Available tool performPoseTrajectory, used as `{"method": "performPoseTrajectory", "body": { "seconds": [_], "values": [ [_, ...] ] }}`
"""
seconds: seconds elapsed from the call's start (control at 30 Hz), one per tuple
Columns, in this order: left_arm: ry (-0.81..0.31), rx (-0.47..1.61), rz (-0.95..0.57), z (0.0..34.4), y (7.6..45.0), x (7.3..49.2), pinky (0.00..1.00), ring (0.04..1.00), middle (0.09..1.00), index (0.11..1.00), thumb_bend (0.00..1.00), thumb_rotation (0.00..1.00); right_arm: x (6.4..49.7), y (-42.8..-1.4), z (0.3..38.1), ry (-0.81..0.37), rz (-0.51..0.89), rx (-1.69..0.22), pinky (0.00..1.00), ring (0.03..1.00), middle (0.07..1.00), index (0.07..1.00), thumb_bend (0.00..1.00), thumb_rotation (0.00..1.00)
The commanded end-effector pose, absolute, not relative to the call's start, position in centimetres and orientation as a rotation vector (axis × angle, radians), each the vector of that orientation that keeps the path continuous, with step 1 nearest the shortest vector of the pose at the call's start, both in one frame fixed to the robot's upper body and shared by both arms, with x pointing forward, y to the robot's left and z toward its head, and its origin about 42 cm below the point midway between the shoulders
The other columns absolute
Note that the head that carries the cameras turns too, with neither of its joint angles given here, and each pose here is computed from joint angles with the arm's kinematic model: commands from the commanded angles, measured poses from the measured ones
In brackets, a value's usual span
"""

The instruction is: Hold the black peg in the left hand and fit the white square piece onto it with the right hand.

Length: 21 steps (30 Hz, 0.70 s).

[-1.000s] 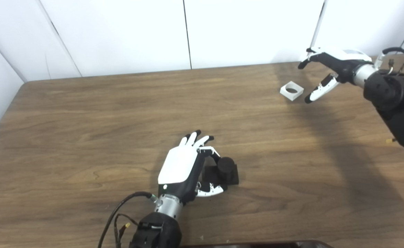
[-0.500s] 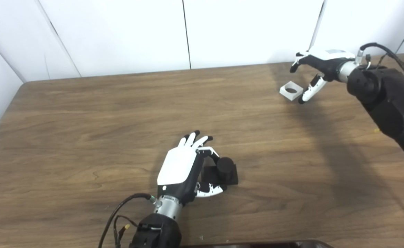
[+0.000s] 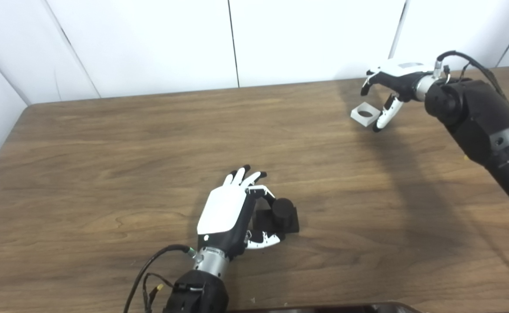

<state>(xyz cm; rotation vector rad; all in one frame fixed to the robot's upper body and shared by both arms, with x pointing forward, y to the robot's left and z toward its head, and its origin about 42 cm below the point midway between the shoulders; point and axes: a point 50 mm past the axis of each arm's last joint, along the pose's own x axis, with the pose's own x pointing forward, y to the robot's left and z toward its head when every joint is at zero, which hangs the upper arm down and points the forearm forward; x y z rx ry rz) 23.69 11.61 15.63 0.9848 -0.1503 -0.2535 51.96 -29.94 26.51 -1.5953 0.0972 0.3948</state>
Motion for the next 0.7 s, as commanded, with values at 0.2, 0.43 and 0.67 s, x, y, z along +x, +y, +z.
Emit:
{"method": "performPoseTrajectory", "body": {
  "seconds": [0.2, 0.43, 0.67],
  "values": [
    [-0.163, 0.988, -0.235, 16.0, 11.4, 23.9, 1.00, 1.000, 0.909, 0.492, 0.52, 0.07, 53.9, -28.7, 31.0, -0.019, 0.366, -1.672, 1.00, 1.000, 0.974, 0.773, 0.83, 0.20],
    [-0.163, 0.987, -0.231, 16.0, 11.4, 24.0, 1.00, 1.000, 0.909, 0.491, 0.52, 0.07, 54.5, -28.7, 31.1, -0.030, 0.381, -1.701, 1.00, 1.000, 0.967, 0.767, 0.84, 0.19],
    [-0.167, 0.974, -0.219, 16.1, 11.2, 24.2, 1.00, 1.000, 0.909, 0.491, 0.52, 0.06, 54.7, -28.5, 31.1, -0.057, 0.422, -1.763, 1.00, 1.000, 0.969, 0.766, 0.83, 0.20]
  ]
}}
